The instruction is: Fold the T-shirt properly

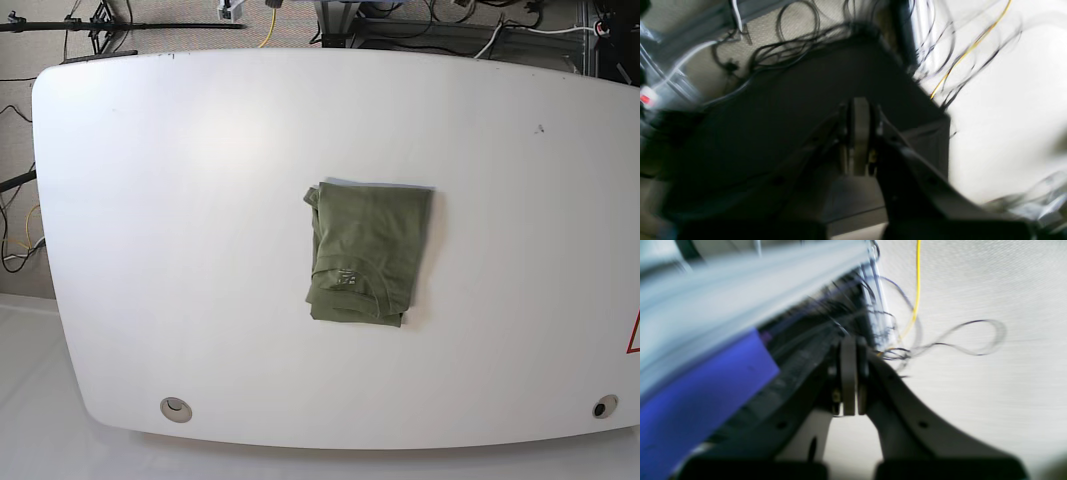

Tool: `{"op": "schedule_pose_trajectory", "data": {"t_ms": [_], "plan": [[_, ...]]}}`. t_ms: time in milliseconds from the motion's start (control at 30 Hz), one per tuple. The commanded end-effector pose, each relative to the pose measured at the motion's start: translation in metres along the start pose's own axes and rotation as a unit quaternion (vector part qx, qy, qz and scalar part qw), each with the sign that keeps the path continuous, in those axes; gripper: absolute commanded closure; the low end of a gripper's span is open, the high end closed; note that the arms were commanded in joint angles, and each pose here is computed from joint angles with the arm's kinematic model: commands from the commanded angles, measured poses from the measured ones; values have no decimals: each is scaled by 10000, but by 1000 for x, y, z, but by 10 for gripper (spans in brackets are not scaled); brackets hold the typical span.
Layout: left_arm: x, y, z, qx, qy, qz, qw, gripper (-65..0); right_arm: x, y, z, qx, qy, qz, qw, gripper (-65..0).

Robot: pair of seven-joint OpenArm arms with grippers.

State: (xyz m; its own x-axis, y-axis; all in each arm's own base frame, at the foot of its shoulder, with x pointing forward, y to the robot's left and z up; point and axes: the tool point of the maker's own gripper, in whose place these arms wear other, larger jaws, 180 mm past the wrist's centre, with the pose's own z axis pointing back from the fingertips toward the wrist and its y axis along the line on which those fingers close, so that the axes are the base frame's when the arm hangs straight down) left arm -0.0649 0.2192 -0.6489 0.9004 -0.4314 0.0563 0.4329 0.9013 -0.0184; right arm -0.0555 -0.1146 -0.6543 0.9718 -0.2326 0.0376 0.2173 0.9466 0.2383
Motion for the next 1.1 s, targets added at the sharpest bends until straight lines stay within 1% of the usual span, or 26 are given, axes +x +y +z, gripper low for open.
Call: {"op": "schedule_pose_trajectory", "data": {"t_ms": [0, 33, 133, 200, 333, 567, 733, 967, 1067], "plan": [[25, 52, 3, 766, -266, -392, 9959, 0, -1, 5, -3, -99, 79, 352, 9993, 0], [32, 60, 3, 934, -299, -528, 9938, 0, 0, 9, -5, -129, 102, 482, 9987, 0], [43, 66, 3, 1097, -365, -694, 9909, 0, -1, 20, -9, -100, 212, 651, 9976, 0], [46, 69, 2, 1144, -327, -728, 9902, 0, -3, 27, -10, -42, 278, 695, 9972, 0], [56, 72, 1, 1176, -330, -699, 9901, 0, 5, 33, -12, 2, 220, 722, 9972, 0], [72, 55, -5, 1054, -458, -705, 9909, 0, 13, 35, -14, 14, 152, 698, 9974, 0], [80, 30, -10, 871, -527, -679, 9925, 0, 14, 35, -14, 14, 141, 685, 9976, 0], [82, 26, -10, 844, -541, -674, 9927, 0, 11, 34, -13, -1, 166, 664, 9977, 0], [84, 20, -12, 798, -567, -665, 9930, 0, 3, 32, -12, -11, 225, 650, 9976, 0]]}}
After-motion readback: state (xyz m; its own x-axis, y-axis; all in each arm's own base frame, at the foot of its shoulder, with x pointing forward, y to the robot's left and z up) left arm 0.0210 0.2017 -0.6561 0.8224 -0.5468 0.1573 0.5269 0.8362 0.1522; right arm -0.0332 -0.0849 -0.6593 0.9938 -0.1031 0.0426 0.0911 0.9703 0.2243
